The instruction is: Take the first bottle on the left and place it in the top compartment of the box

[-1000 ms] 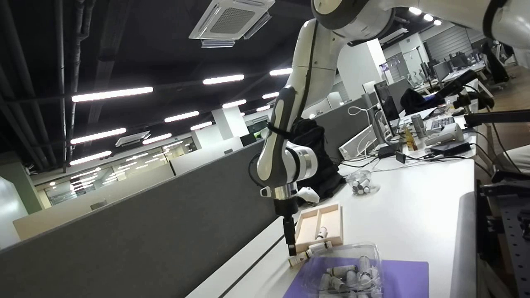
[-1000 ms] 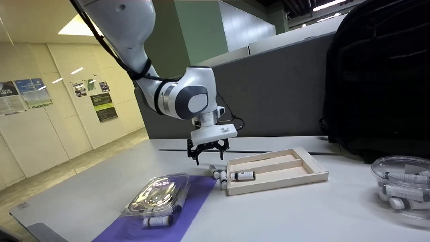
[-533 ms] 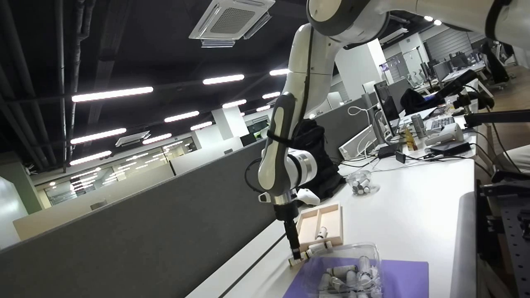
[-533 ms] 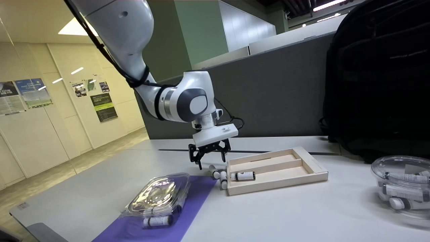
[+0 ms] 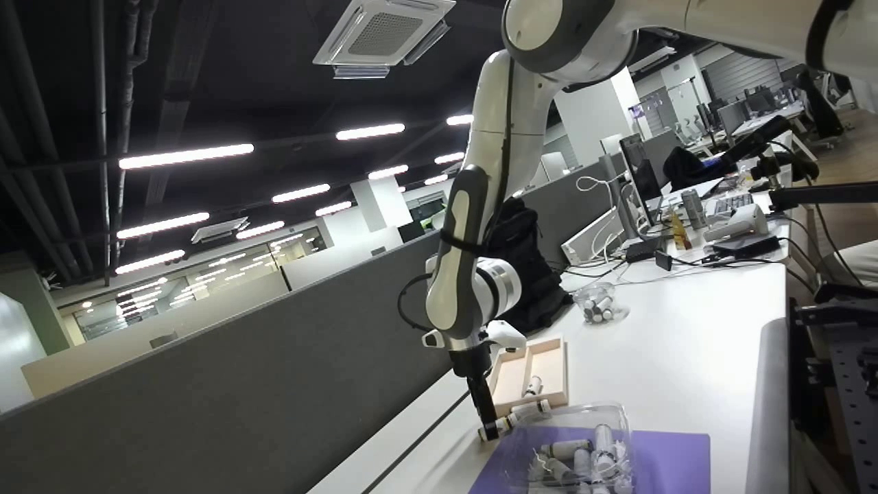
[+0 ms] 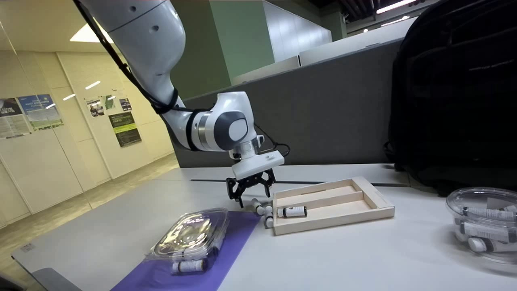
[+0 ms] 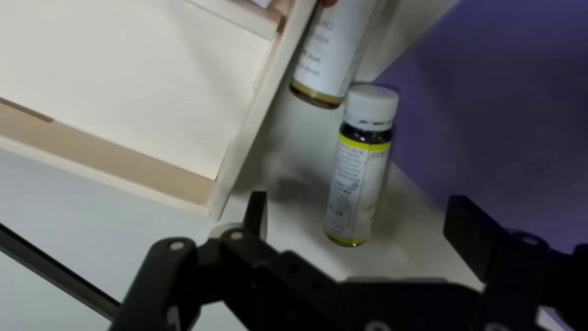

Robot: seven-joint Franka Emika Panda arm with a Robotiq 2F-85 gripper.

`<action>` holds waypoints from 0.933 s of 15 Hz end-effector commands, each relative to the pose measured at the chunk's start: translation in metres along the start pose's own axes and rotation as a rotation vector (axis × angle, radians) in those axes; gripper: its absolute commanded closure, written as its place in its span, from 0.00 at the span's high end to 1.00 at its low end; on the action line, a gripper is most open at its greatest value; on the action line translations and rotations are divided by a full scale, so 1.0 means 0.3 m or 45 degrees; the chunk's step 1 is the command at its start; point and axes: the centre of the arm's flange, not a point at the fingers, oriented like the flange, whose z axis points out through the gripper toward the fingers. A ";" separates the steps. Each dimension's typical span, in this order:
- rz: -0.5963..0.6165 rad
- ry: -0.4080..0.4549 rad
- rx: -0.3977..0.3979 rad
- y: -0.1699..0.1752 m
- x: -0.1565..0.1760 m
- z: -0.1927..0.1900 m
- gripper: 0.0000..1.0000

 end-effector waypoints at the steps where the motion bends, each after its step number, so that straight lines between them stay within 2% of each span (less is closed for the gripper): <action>1: 0.006 -0.028 -0.006 0.020 0.035 0.019 0.70; 7: 0.003 -0.021 0.004 0.017 0.035 0.016 0.28; 10: 0.013 0.001 0.001 0.014 0.031 -0.039 0.06; 14: 0.060 0.037 -0.045 0.045 0.001 -0.164 0.07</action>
